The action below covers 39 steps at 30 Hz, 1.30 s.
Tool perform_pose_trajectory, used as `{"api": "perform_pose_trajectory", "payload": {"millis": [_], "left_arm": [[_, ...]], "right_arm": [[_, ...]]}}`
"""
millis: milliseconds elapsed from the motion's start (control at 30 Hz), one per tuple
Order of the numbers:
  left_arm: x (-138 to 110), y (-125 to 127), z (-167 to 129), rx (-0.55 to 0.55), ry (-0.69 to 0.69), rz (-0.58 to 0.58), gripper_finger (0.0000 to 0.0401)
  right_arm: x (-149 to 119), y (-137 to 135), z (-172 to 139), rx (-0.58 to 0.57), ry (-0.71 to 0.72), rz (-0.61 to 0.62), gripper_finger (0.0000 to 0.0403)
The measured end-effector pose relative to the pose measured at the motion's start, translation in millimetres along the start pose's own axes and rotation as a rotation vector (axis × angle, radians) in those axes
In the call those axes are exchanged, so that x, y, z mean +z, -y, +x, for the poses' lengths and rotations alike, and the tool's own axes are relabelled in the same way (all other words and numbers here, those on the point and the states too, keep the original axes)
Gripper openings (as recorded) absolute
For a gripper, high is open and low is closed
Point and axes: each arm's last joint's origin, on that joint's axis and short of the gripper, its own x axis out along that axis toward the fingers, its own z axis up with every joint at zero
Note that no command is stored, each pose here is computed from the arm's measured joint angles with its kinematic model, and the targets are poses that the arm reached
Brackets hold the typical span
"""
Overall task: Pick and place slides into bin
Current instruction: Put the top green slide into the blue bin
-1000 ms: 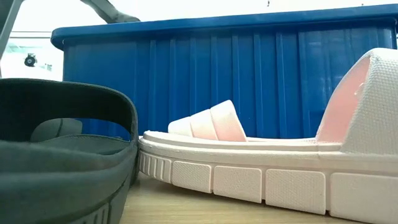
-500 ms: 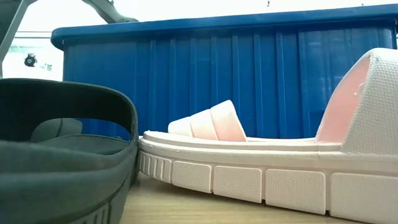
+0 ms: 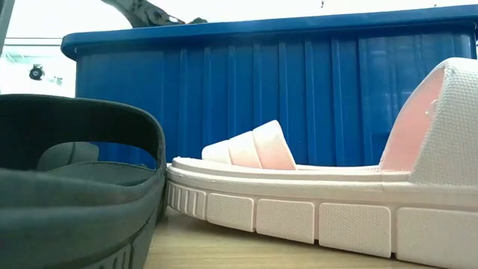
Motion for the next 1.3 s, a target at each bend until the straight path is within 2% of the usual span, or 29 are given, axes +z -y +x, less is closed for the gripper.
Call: {"api": "perform_pose_trajectory", "payload": {"millis": [200,300,467,633,733,867,1067,1300], "left_arm": [[-6.4,-1.1,-1.7,0.011,-0.060,0.007,0.0000],[-2.7,-1.6,-5.2,0.010,-0.030,0.002,0.0000],[4.8,1.4,-16.6,-0.124,0.055,-0.020,0.0000],[17.9,0.1,-35.0,-0.290,0.213,-0.079,0.0000],[31.3,-2.8,-54.4,-0.401,0.384,-0.097,0.0000],[48.6,-6.6,-88.4,-0.525,0.638,-0.049,0.0000],[63.8,-14.0,-140.5,-0.545,0.908,-0.086,0.0008],[61.0,-16.6,-193.6,-0.585,1.052,-0.089,0.0089]], "right_arm": [[-0.4,-0.2,0.3,-0.001,-0.002,-0.003,0.0075],[-0.8,-0.3,0.6,-0.002,-0.004,-0.004,0.0077],[-0.7,-0.3,0.5,-0.002,-0.003,-0.004,0.0081],[-0.7,-0.3,0.6,-0.002,-0.003,-0.004,0.0074],[-0.7,-0.3,0.5,-0.002,-0.003,-0.004,0.0070],[-0.9,-0.2,0.5,-0.002,-0.004,-0.006,0.0068],[-1.1,1.1,-0.5,-0.001,-0.004,-0.030,0.0072],[-1.1,0.9,-0.6,0.004,-0.005,-0.049,0.0073]]}}
